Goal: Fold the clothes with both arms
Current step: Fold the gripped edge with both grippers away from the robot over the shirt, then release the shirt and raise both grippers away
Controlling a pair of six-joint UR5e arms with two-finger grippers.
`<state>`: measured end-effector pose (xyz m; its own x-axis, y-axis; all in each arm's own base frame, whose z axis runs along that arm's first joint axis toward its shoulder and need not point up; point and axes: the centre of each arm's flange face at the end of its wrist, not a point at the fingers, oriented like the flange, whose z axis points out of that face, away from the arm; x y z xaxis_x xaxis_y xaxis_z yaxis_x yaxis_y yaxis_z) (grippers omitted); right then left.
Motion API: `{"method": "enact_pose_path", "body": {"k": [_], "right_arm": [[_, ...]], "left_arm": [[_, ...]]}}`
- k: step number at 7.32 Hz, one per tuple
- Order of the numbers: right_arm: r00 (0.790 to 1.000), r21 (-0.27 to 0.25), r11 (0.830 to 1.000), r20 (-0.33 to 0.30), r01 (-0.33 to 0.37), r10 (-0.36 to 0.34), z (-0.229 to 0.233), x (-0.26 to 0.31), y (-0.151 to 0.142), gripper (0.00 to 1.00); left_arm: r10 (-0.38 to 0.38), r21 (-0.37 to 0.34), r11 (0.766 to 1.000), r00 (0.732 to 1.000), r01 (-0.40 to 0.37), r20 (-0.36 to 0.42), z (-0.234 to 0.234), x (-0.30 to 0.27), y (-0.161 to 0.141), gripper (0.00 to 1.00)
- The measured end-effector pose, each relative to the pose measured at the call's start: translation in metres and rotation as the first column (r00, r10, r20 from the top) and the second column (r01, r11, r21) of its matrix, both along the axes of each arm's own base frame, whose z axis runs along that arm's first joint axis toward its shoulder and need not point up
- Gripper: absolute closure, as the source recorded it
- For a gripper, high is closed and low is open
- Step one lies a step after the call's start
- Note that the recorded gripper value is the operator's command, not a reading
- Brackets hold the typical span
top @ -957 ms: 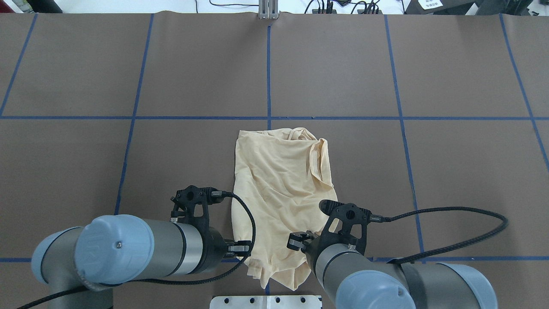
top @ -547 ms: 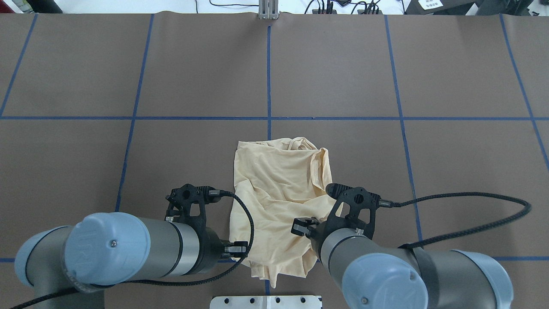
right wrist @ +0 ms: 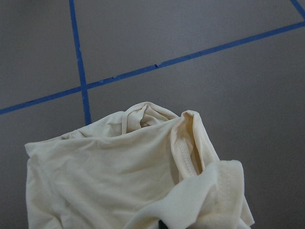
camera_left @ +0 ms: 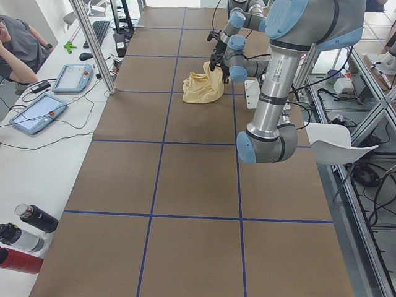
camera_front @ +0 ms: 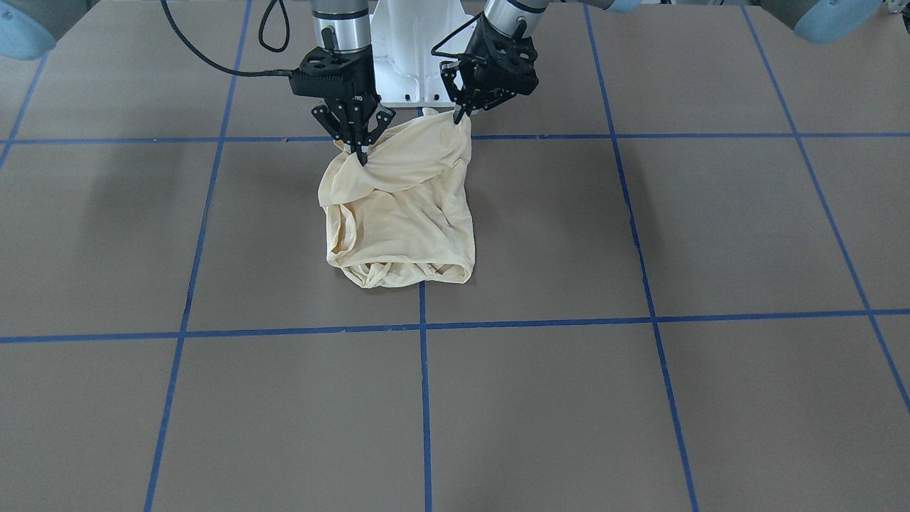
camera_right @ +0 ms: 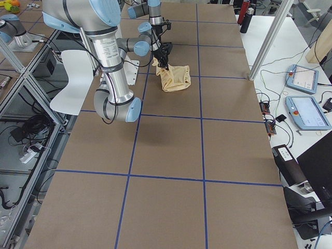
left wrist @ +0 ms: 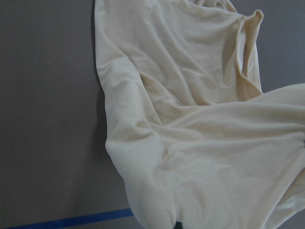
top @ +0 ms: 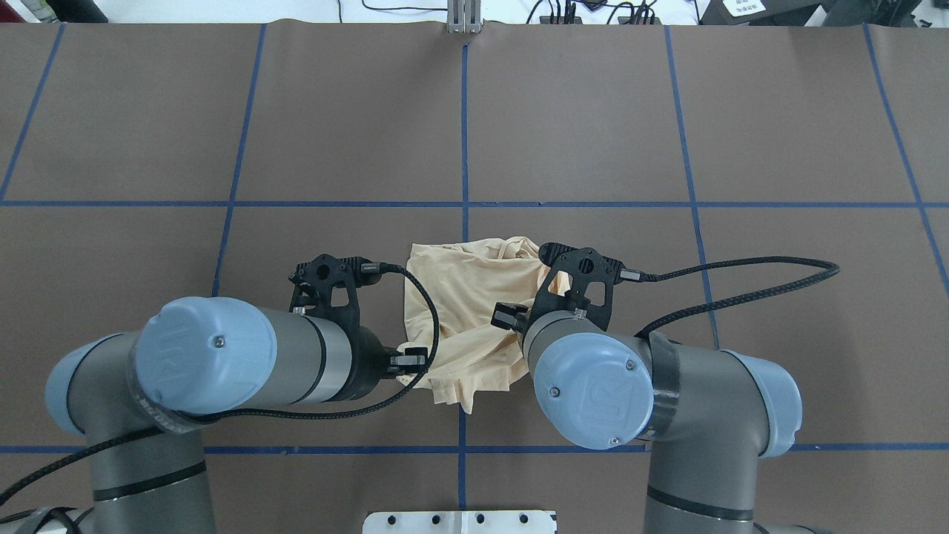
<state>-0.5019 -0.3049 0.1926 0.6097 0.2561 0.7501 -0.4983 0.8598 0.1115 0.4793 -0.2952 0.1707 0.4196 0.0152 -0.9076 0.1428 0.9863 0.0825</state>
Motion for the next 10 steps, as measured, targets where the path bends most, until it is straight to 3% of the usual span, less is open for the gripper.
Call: {"method": "enact_pose_path", "body": {"k": [6,7,8,10], "right_arm": [[0.999,0.022,0.999,-0.043,-0.030,0.031,0.011,-0.032,-0.082,1.00],[0.999,0.029,0.999,-0.042,-0.021,0.022,0.014,-0.041,-0.100,0.59],[0.999,0.027,1.000,-0.039,-0.008,0.009,0.014,-0.046,-0.118,0.01],[0.998,0.025,0.999,-0.032,0.048,-0.047,0.010,-0.033,-0.152,0.00]], "left_arm": [[-0.120,0.044,0.992,0.986,0.116,0.112,0.010,0.026,-0.119,1.00],[-0.130,0.049,0.991,0.984,0.125,0.125,0.014,0.030,-0.133,0.90],[-0.140,0.054,0.990,0.982,0.134,0.128,0.019,0.034,-0.143,0.01],[-0.153,0.077,0.987,0.981,0.144,0.122,0.029,0.035,-0.162,0.00]]}}
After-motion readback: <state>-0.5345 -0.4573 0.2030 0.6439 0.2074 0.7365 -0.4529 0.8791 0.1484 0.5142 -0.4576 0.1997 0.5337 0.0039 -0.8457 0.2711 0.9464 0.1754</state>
